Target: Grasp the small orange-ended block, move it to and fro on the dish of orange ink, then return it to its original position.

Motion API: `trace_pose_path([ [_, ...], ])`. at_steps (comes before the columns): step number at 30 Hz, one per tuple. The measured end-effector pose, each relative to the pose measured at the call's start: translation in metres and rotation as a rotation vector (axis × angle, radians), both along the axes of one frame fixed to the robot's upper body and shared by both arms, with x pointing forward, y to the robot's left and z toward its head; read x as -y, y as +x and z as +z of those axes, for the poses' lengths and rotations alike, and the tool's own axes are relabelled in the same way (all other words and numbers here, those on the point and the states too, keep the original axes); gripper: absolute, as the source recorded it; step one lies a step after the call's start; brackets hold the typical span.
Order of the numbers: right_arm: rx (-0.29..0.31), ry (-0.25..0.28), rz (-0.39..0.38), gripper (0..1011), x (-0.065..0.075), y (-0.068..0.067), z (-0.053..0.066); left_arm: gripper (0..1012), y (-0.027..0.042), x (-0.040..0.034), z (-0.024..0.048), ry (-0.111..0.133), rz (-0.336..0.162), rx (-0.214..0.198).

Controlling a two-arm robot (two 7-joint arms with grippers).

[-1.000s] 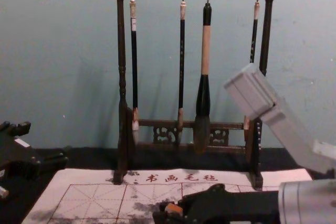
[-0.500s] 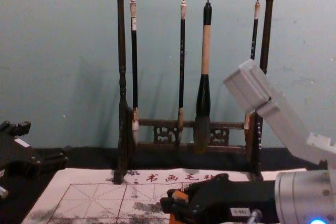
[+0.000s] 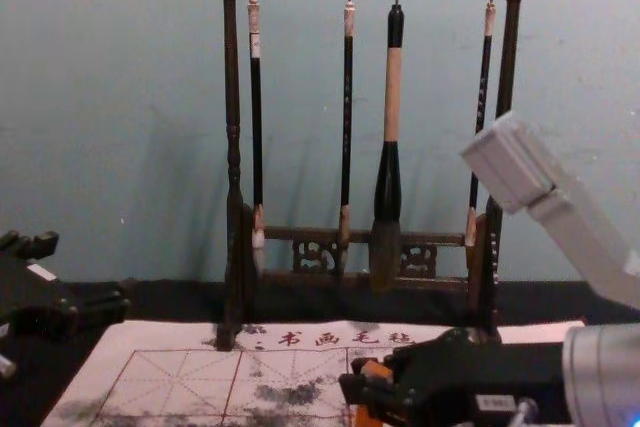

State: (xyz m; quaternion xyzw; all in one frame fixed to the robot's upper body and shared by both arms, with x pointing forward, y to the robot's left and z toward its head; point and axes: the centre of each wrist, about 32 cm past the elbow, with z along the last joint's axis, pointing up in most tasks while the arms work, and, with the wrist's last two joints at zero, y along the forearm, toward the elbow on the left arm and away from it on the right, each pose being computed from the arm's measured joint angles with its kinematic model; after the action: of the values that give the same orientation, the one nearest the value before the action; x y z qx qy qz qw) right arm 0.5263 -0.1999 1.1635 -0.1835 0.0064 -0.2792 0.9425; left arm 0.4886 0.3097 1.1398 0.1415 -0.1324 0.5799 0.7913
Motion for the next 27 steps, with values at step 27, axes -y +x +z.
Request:
trace_pose_path([
  [27, -0.024, 0.001, 0.078, 134, 0.01, -0.027, -0.002, 1001, 0.0, 0.0, 0.0, 0.0, 0.0, 0.0],
])
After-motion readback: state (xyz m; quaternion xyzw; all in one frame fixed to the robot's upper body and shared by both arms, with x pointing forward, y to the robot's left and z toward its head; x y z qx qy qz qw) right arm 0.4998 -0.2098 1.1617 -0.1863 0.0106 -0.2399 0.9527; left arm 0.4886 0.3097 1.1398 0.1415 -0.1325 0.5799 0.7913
